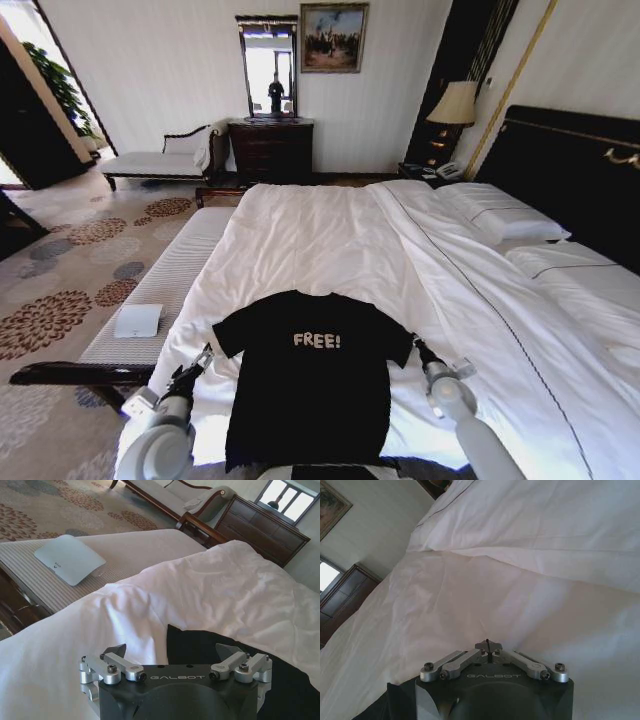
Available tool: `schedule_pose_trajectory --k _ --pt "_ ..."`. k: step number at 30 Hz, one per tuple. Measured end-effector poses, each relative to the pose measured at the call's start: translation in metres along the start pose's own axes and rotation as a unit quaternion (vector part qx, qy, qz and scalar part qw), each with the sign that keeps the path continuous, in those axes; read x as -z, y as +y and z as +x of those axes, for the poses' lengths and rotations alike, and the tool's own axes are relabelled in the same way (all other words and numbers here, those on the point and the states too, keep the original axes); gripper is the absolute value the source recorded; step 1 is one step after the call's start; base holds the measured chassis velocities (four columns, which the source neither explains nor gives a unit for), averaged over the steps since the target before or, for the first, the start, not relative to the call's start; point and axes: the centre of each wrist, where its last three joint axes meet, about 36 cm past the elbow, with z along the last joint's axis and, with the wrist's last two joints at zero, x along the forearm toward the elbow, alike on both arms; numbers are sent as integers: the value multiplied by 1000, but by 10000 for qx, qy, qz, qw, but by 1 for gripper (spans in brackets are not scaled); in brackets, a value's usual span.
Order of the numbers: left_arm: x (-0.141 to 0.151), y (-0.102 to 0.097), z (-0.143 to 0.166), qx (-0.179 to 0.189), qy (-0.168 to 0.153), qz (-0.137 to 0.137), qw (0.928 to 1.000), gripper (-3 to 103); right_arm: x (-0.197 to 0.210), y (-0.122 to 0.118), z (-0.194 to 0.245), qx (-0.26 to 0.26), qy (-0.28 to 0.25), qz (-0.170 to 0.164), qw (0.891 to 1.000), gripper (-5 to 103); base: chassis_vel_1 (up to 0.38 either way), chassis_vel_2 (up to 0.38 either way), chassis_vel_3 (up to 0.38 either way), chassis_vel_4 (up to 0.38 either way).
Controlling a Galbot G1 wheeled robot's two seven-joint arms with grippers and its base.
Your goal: Fold the clothes on the bed.
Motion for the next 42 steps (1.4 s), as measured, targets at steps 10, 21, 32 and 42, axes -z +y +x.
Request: schedule_pose_trajectory --k 10,21,32,42 --pt "1 1 -2 91 -41 14 9999 100 -3 49 21 646 -253 -56 9976 0 0 0 0 0" --pt "3 1 -3 173 -56 -16 9998 100 -38 93 32 1660 97 3 9861 0 0 0 0 0" --pt "2 5 -1 267 -66 -34 9996 100 -93 107 36 2136 593 136 9750 0 0 0 0 0" --pt "-2 2 2 300 -58 -24 9995 100 -128 109 37 2244 877 336 9700 0 0 0 0 0"
